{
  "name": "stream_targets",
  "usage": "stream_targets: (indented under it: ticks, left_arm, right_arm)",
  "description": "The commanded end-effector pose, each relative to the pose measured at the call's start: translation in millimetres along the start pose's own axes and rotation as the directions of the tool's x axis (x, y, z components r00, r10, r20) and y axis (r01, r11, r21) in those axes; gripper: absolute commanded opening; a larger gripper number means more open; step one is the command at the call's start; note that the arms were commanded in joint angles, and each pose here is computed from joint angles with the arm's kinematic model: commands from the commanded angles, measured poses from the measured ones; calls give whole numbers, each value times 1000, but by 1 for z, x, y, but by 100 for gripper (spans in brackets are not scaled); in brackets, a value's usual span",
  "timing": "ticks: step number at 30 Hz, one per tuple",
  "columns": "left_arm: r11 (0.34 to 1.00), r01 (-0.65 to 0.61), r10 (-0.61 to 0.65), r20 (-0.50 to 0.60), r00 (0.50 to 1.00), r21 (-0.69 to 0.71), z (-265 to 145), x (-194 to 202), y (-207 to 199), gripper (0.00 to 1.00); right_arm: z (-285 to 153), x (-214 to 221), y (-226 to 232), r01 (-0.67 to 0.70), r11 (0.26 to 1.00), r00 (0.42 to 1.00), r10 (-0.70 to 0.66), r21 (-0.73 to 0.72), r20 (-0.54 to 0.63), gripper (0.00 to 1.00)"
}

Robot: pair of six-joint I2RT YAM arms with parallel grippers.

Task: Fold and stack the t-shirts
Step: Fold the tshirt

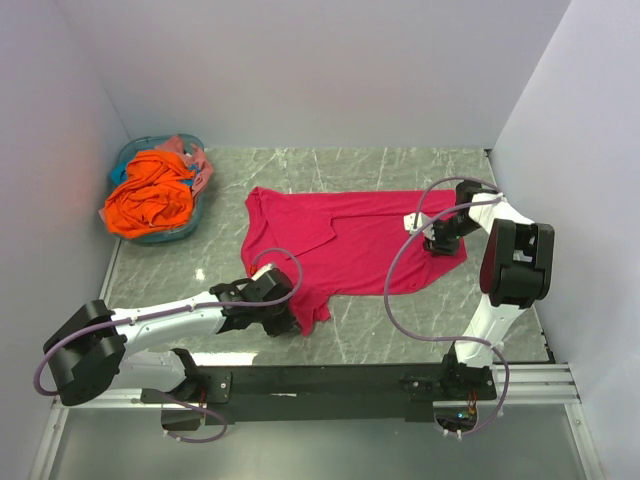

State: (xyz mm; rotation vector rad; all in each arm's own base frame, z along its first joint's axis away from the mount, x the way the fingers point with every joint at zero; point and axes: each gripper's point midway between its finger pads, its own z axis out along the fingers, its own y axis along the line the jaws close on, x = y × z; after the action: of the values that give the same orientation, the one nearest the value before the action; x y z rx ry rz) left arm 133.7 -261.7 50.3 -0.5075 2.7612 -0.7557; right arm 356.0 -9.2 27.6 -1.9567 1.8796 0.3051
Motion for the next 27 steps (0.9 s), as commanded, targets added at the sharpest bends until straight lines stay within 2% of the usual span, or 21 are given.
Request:
stream_targets:
  ticks: [1,8,12,17,20,23,27]
  left_arm:
    - [999,1,-1,7,1000,51,-6,-2,-12,0]
    - [998,10,-10,8,1000,54,-6,-2,-11,0]
    - [998,10,-10,10,1000,57,-7,-3,-12,0]
    - [998,8,-9,15,1000,60,-10,-4,-13,0]
    - [998,9,-11,16,1000,63,-13,-4,-13,0]
    - [998,9,-11,16,1000,63,-13,-3,-12,0]
    - [998,5,-6,14,1000,65,-12,-3,-13,0]
  right_arm:
    - [7,3,2,-7,1000,1000,7,-22,-5,47]
    - [7,2,3,-14,999,1000,14,-30,2,40]
    - [3,-4,1,-9,1000,1000,10,-13,15,21]
    - [-11,-11,-4,-2,999,1000,1,47,31,18]
    - [-19,-12,-3,-14,998,999,11,69,51,20]
    - [-24,-12,4,-14,997,998,10,79,54,23]
    - [-22,-11,11,-23,997,998,19,77,53,20]
